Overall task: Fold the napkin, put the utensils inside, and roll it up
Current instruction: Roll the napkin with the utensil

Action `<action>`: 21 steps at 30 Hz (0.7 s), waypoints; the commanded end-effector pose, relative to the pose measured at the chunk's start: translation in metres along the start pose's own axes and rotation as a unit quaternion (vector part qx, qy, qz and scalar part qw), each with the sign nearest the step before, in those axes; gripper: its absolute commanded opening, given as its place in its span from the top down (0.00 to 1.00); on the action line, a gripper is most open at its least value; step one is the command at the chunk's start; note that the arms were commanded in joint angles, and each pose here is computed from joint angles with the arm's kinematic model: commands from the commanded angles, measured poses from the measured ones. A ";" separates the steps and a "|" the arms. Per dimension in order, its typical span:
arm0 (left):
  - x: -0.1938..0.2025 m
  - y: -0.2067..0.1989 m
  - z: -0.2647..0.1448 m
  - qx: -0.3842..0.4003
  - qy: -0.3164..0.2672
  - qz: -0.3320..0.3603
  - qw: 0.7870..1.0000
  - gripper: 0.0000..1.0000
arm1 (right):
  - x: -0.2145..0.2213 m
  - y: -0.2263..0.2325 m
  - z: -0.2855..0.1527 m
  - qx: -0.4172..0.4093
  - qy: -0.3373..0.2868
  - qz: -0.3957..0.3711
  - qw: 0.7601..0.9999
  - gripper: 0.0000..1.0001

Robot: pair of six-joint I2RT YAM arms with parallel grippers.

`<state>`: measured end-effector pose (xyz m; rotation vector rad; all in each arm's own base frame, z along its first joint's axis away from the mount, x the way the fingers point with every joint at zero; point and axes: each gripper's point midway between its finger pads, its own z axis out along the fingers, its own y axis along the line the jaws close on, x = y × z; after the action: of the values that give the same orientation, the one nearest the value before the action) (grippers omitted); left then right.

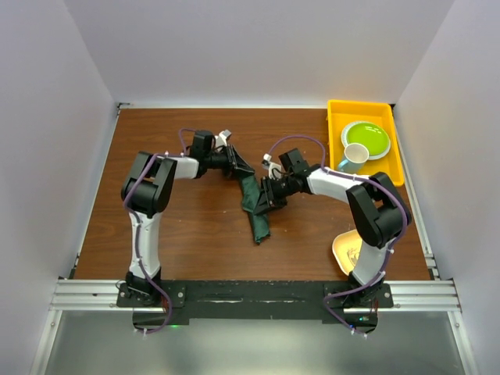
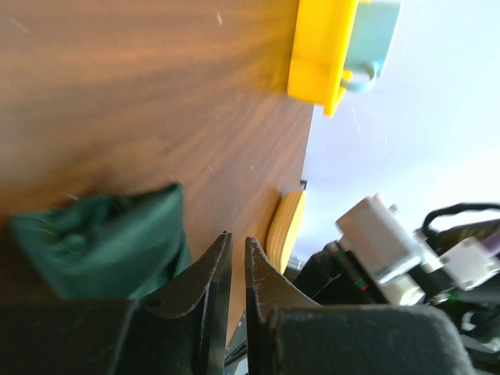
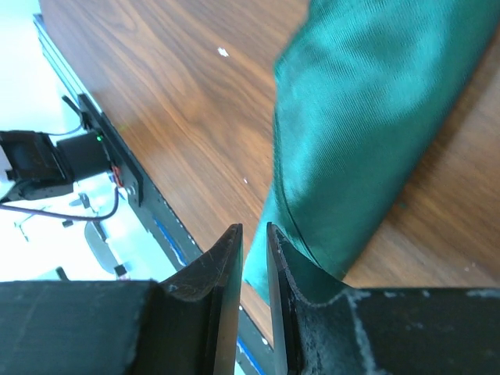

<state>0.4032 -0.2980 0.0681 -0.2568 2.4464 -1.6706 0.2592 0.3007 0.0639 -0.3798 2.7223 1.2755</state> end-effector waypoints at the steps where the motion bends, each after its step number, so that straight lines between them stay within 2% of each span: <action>1: -0.025 0.011 0.004 -0.005 -0.014 -0.003 1.000 0.84 | 0.015 0.003 0.003 -0.021 0.014 0.005 1.000 0.77; 6: -0.026 0.028 0.008 -0.031 -0.004 -0.016 0.999 0.84 | 0.021 0.000 0.004 -0.019 0.024 0.012 0.999 0.77; 11: -0.038 0.001 0.001 -0.022 -0.017 0.000 1.000 0.82 | 0.005 0.015 -0.006 -0.018 0.009 -0.007 1.000 0.75; 14: -0.048 -0.030 -0.008 -0.024 -0.027 0.030 0.999 0.80 | -0.008 0.013 -0.019 0.011 -0.003 -0.013 1.000 0.62; 16: -0.053 -0.054 -0.020 -0.028 -0.044 0.059 0.997 0.77 | -0.017 0.013 -0.028 0.029 -0.005 -0.022 0.999 0.45; 18: -0.052 -0.071 -0.033 -0.037 -0.058 0.079 0.994 0.76 | -0.021 0.003 -0.035 0.071 -0.006 -0.018 0.997 0.33; 19: -0.049 -0.072 -0.037 -0.045 -0.061 0.084 0.994 0.75 | -0.033 0.006 -0.041 0.078 -0.018 -0.032 0.996 0.21; 21: -0.041 -0.076 -0.050 -0.065 -0.067 0.101 0.990 0.73 | -0.039 -0.004 -0.045 0.117 -0.022 -0.028 0.993 0.09</action>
<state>0.4408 -0.2838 0.0917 -0.2835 2.4909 -1.4853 0.2775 0.2895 0.0832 -0.3835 2.7609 1.1380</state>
